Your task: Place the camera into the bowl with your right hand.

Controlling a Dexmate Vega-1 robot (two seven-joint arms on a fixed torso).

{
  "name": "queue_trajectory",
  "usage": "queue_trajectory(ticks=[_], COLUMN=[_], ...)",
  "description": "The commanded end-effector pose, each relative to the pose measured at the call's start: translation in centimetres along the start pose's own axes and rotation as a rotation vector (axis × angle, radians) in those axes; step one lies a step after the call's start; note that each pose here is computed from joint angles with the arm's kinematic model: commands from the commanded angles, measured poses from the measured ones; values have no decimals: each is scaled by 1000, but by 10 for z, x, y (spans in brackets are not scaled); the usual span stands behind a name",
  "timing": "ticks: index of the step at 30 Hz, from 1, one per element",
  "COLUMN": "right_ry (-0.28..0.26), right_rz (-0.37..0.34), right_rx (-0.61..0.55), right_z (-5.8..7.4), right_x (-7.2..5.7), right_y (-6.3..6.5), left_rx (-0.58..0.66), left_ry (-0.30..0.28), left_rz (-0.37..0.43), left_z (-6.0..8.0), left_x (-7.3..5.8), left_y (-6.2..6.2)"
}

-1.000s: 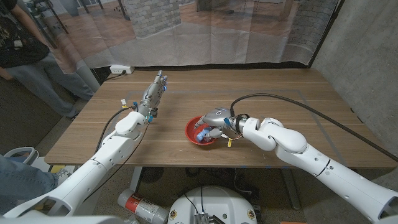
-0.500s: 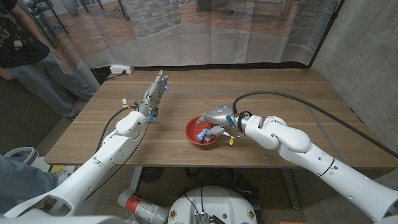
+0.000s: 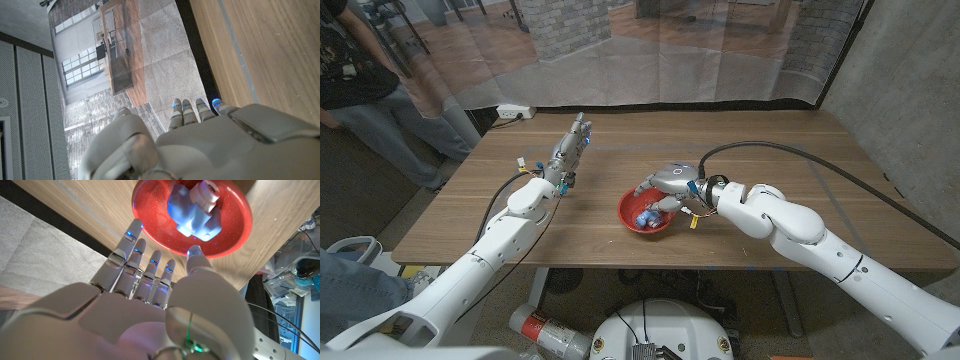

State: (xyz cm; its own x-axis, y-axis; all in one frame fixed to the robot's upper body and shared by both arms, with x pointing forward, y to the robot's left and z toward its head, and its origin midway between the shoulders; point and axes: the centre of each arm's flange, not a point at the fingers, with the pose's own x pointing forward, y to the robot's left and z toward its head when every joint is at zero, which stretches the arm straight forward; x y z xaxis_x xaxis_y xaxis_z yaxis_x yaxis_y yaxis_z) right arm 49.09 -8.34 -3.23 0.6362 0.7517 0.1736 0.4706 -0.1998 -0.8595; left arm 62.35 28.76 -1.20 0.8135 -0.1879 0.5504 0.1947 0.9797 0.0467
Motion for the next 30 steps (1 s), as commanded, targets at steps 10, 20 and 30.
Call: queue_trajectory(ticks=[10,20,30], right_ry=[-15,3,23], right_rz=[-125,-267,-374], right_rx=[24,87,165], right_z=[-7,-17,-25], right_x=[-8,-17,-22], right_y=[-25,-34,-32], left_rx=[-1,3,8], left_ry=[0,4,3], left_rz=[-5,-10,-8], left_z=[0,-1,1], left_x=[2,2,-2], left_y=[-1,-5,-7])
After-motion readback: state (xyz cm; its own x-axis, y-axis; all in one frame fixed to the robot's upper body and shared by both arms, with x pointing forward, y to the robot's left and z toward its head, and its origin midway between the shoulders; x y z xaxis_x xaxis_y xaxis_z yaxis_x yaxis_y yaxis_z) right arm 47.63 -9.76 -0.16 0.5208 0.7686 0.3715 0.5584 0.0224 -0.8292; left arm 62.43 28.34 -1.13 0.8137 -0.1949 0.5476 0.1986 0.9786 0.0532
